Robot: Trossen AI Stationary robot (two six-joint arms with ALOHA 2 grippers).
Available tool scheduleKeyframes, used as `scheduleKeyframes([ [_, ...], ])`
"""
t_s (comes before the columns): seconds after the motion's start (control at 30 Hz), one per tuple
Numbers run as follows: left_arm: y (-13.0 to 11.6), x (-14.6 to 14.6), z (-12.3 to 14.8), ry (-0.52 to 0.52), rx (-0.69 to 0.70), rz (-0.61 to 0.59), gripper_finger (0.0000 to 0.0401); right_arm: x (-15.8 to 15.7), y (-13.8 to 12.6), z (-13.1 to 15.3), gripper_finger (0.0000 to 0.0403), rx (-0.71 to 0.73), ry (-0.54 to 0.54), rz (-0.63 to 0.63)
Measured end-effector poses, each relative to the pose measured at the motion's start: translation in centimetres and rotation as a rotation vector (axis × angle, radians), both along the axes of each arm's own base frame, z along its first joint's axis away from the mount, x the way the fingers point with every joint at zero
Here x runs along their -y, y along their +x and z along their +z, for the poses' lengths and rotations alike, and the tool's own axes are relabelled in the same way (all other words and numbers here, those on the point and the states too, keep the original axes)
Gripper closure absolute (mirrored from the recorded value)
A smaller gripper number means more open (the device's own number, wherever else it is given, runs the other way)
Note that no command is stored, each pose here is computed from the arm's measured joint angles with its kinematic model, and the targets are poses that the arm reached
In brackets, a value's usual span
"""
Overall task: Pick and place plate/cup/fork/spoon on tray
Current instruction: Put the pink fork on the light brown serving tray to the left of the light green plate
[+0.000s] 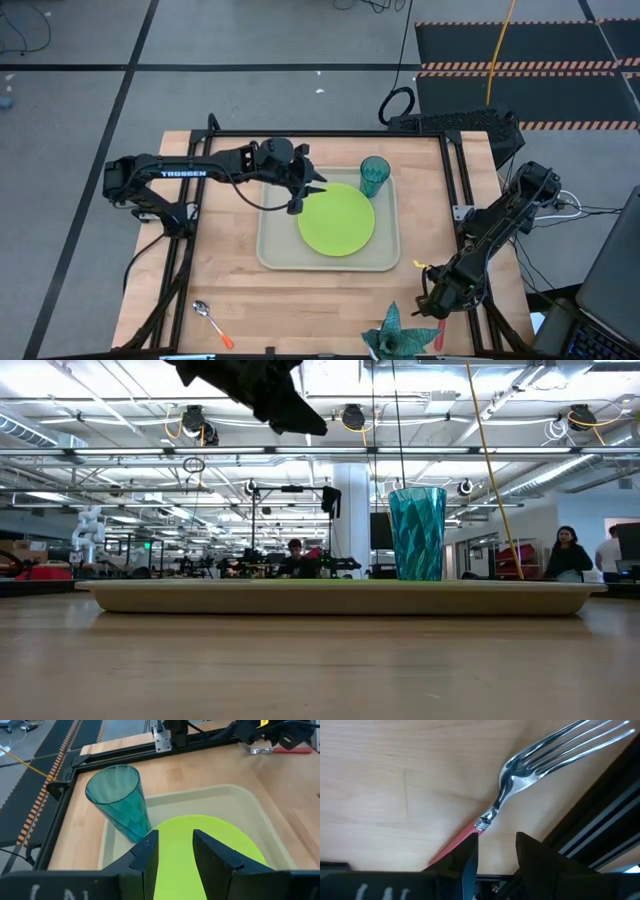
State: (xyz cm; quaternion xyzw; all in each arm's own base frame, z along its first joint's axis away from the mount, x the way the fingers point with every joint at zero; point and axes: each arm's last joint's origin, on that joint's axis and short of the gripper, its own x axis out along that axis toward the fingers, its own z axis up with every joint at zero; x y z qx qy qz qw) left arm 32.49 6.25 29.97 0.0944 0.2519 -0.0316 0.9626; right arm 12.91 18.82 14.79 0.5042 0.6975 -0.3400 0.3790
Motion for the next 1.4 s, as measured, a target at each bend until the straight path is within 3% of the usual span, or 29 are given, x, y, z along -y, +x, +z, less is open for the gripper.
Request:
scheduleKeyframes([
  [0.3,-0.2,0.0,-0.3,-0.002,-0.034,-0.002,0.0277,0.0,0.1,0.0,0.028,0.005,0.004,0.005],
  [0.63,-0.2,0.0,-0.4,-0.001,-0.049,-0.004,0.0277,-0.1,0.2,-0.1,0.028,0.134,0.071,0.252],
  [0.87,-0.2,0.0,-0.4,0.009,-0.046,-0.008,0.0277,0.0,-0.1,0.0,0.028,0.061,0.155,0.311],
  [1.07,-0.2,0.0,-0.3,0.014,-0.033,-0.01,0.0277,0.4,0.6,0.1,0.028,0.036,0.194,0.282],
  [1.4,-0.1,0.0,-0.3,0.026,-0.029,-0.016,0.0277,2.5,0.6,-0.2,0.028,-0.024,0.062,0.289],
])
